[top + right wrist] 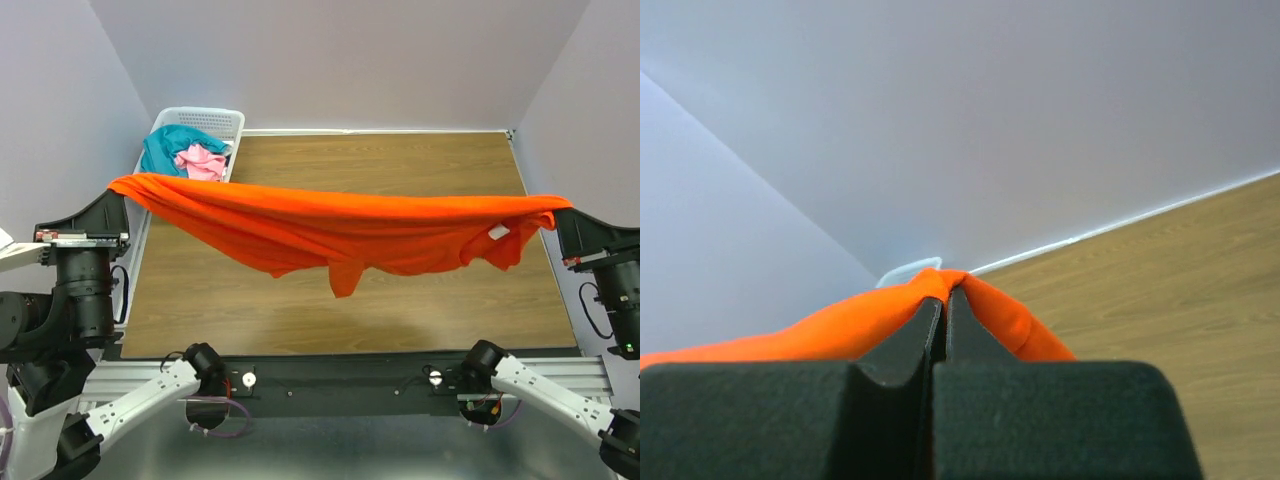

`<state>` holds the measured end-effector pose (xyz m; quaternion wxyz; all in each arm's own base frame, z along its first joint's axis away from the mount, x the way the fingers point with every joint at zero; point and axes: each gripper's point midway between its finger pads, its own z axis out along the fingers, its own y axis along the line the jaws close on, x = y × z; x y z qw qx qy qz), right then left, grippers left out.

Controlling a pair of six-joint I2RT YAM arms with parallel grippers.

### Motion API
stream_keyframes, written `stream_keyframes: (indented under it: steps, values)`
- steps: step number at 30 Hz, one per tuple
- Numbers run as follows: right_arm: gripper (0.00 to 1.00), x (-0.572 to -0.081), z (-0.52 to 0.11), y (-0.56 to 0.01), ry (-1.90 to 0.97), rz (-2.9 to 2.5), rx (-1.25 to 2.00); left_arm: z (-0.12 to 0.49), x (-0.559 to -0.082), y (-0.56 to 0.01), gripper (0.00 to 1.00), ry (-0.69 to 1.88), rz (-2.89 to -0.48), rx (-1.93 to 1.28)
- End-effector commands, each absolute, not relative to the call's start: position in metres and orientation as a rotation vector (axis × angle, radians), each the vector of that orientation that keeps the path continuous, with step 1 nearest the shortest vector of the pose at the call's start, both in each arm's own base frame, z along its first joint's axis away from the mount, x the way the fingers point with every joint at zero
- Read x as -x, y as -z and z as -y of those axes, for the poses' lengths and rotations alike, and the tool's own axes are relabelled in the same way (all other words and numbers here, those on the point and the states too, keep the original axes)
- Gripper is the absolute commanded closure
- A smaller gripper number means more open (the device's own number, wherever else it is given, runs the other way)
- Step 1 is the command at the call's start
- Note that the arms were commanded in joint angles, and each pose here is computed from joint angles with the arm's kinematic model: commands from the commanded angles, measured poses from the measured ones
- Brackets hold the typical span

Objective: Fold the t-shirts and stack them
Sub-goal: Flatten the tshirt out

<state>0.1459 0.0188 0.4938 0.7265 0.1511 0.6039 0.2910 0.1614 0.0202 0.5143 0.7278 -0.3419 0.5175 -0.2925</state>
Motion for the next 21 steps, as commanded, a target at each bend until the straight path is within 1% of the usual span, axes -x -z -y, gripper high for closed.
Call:
stream_keyframes:
  steps: [1,4,7,9,10,12,13,14,15,16,17,18,19,20,21]
  values:
    - [0.95,-0.153,-0.048,-0.485,-0.672,-1.415,-0.238,-0.004,-0.171,-0.519,1.0,0.654,-1.148,0.694]
    - [0.95,-0.17,-0.055,-0.474,-0.611,-1.463,-0.269,0.011,-0.185,-0.511,1.0,0.631,-1.19,0.689]
    - [0.92,-0.193,-0.048,-0.451,-0.448,-1.511,-0.352,0.025,-0.212,-0.485,1.0,0.523,-1.258,0.752]
    - [0.92,-0.211,-0.043,-0.427,-0.286,-1.555,-0.416,0.034,-0.237,-0.457,1.0,0.384,-1.309,0.801]
    - [0.92,-0.222,-0.032,-0.412,-0.144,-1.561,-0.488,0.046,-0.254,-0.437,1.0,0.298,-1.365,0.797]
    - [0.92,-0.231,-0.027,-0.395,-0.014,-1.571,-0.53,0.052,-0.275,-0.416,1.0,0.226,-1.42,0.803]
    - [0.92,-0.235,-0.027,-0.388,0.031,-1.574,-0.545,0.055,-0.286,-0.405,1.0,0.202,-1.447,0.805]
    - [0.92,-0.243,-0.033,-0.378,0.064,-1.592,-0.548,0.072,-0.307,-0.379,1.0,0.193,-1.531,0.76]
    - [0.92,-0.247,-0.037,-0.365,0.087,-1.611,-0.54,0.066,-0.32,-0.365,1.0,0.161,-1.551,0.769]
    - [0.91,-0.25,-0.041,-0.356,0.108,-1.623,-0.54,0.072,-0.332,-0.36,1.0,0.176,-1.556,0.743]
    - [0.92,-0.253,-0.042,-0.348,0.131,-1.629,-0.545,0.08,-0.345,-0.327,1.0,0.138,-1.621,0.709]
    - [0.91,-0.258,-0.043,-0.331,0.185,-1.634,-0.56,0.084,-0.352,-0.315,1.0,0.15,-1.648,0.691]
    - [0.91,-0.26,-0.043,-0.324,0.211,-1.635,-0.564,0.089,-0.361,-0.309,1.0,0.17,-1.646,0.686]
    - [0.91,-0.262,-0.043,-0.319,0.234,-1.631,-0.574,0.095,-0.369,-0.286,1.0,0.156,-1.702,0.651]
    - [0.91,-0.265,-0.045,-0.312,0.261,-1.642,-0.566,0.097,-0.374,-0.278,1.0,0.157,-1.714,0.646]
